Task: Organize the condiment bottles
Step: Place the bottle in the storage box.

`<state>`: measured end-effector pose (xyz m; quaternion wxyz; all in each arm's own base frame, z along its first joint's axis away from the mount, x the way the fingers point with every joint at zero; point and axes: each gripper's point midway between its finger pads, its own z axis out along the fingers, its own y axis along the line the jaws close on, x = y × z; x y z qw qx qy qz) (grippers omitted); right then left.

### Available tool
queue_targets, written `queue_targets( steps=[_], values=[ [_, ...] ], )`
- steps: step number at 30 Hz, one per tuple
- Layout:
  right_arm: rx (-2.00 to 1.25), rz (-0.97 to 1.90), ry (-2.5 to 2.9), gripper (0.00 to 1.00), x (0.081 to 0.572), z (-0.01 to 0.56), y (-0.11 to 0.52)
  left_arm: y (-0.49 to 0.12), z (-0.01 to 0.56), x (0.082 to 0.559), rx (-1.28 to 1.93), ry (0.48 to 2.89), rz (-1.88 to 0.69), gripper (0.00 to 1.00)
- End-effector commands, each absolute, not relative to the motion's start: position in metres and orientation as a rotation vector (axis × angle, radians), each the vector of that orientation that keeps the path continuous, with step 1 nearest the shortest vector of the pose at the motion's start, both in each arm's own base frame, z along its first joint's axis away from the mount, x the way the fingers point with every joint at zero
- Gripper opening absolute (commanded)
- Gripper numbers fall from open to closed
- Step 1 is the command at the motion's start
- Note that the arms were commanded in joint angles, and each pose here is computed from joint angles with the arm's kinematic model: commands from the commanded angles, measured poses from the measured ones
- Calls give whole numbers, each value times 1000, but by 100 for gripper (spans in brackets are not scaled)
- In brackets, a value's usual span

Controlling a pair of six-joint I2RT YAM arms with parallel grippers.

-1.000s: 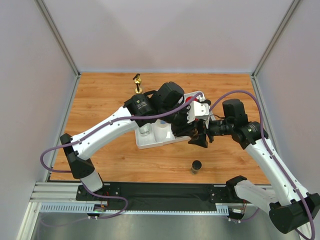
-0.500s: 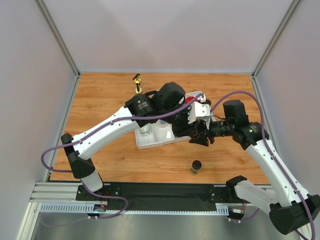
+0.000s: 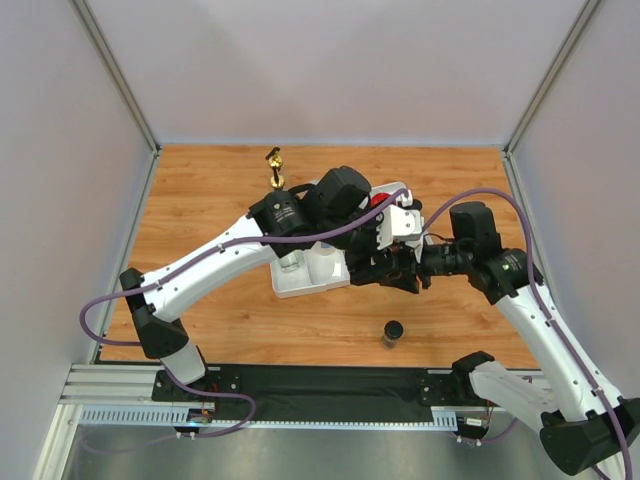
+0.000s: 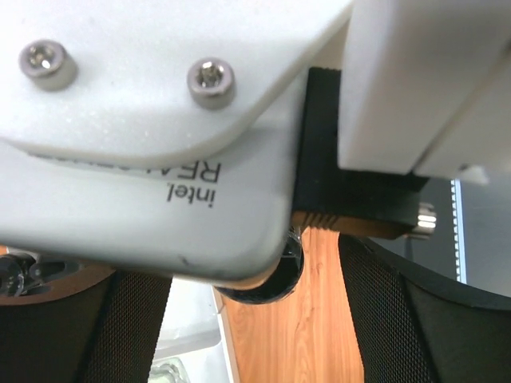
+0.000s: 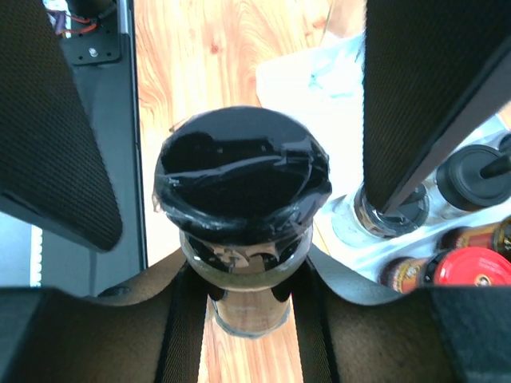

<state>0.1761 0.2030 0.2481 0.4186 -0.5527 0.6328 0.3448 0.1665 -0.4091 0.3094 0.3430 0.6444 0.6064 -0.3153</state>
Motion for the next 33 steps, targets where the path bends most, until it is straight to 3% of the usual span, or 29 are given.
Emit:
queue_targets(
  steps=[1,2,11,22,28,33],
  values=[
    [-1403,805,1516,5,177,256,204,-408,316,162,1648,1559,-800,88],
    [-1402,801,1524,5,176,252,202,-407,324,162,1630,1536,-801,94],
    [-1393,753,1549,4,180,236,194,-387,355,182,1476,1508,-665,100],
    [-1358,683,1582,4,188,219,182,-355,383,213,1247,1498,-468,100],
    [-1065,581,1680,4,239,226,142,-301,415,210,1073,1435,-385,100],
    [-860,514,1691,4,284,233,106,-241,406,211,923,1445,-254,100]
  ],
)
